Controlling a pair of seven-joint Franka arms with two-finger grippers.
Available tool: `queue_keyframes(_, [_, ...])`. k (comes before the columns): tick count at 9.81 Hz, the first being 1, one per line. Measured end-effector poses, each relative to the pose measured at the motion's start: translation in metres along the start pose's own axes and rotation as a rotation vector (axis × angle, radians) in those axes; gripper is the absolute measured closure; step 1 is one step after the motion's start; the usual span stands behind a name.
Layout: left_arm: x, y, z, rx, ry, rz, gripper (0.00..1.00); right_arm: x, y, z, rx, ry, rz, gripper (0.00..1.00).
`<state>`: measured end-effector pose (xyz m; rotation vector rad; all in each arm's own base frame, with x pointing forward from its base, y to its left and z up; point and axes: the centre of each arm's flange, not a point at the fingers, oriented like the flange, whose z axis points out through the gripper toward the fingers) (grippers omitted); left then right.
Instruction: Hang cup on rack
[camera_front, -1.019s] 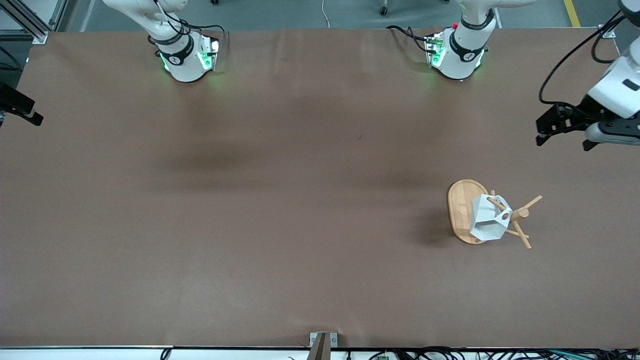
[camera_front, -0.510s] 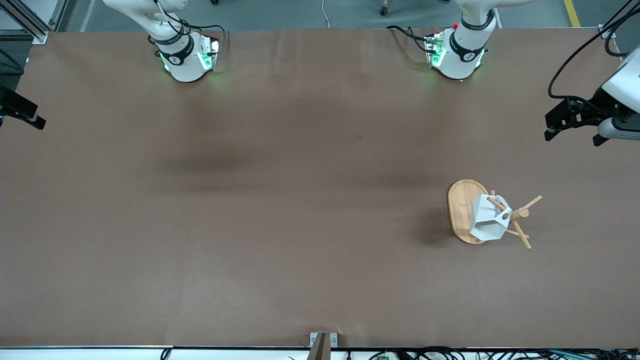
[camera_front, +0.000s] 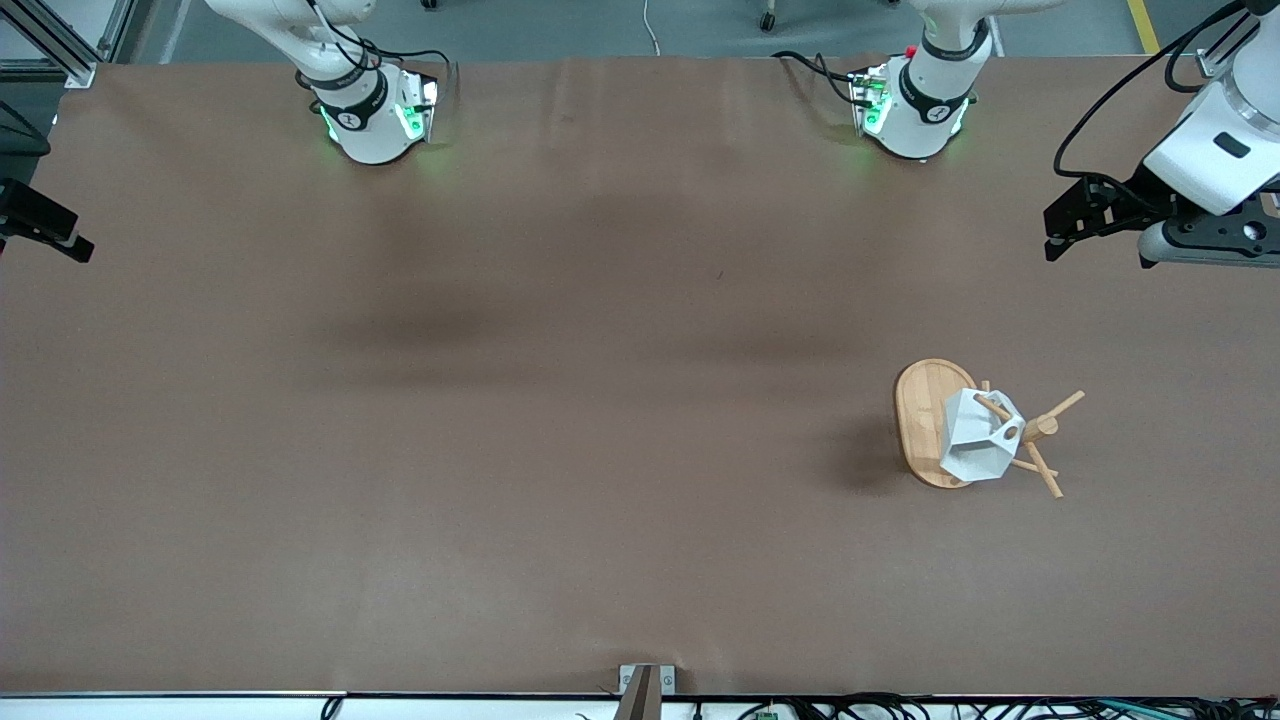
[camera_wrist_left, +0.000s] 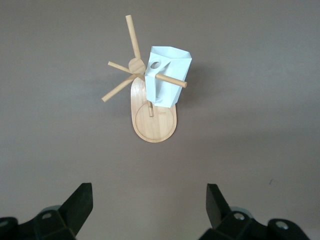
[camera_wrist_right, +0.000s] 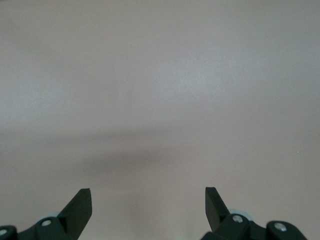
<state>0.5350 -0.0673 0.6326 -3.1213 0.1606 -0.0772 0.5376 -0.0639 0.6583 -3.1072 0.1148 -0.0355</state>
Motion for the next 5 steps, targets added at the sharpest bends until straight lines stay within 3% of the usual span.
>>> queue_keyframes(5, [0.0001,-0.0042,-0.0009,0.000,0.002,-0.064,0.00,0.0021,-0.0041,-0.0004,0.000,0.012,-0.008,0.00])
